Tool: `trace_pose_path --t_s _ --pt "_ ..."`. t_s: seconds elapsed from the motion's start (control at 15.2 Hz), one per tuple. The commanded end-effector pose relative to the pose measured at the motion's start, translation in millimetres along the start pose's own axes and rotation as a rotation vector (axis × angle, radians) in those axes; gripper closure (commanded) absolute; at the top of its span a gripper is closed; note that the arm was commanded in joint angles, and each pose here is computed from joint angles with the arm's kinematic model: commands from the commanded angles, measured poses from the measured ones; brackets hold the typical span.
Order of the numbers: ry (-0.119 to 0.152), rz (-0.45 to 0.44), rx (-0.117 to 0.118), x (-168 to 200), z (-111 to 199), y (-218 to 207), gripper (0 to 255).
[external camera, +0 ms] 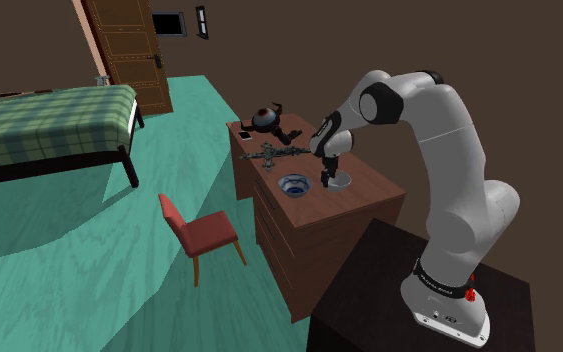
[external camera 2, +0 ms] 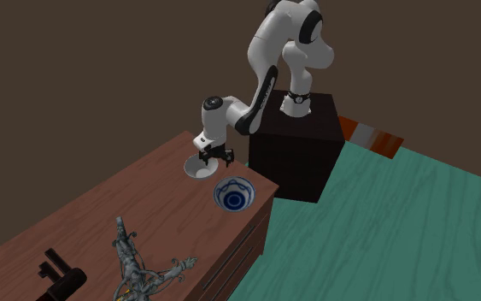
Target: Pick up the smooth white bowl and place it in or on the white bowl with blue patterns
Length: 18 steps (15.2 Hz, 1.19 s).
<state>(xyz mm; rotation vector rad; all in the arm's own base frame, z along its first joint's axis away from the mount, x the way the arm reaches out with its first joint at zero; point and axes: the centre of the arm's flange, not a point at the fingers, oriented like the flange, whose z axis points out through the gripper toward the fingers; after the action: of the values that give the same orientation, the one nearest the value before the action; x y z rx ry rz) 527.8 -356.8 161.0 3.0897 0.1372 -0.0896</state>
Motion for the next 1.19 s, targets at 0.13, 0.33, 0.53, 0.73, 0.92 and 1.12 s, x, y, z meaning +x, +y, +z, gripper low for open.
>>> trace_pose_path --t_s 0.13,0.33,0.53,0.73,0.92,1.12 --pt "0.000 0.000 0.000 0 0 0 0" --pt "0.000 0.000 0.000 0 0 0 255" --pt "0.000 0.000 0.000 0 0 0 255" --pt "0.000 0.000 0.000 0 0 0 255" --pt "0.000 0.000 0.000 0 -5 0 255" --pt "0.000 0.000 0.000 -1 -21 1 255"
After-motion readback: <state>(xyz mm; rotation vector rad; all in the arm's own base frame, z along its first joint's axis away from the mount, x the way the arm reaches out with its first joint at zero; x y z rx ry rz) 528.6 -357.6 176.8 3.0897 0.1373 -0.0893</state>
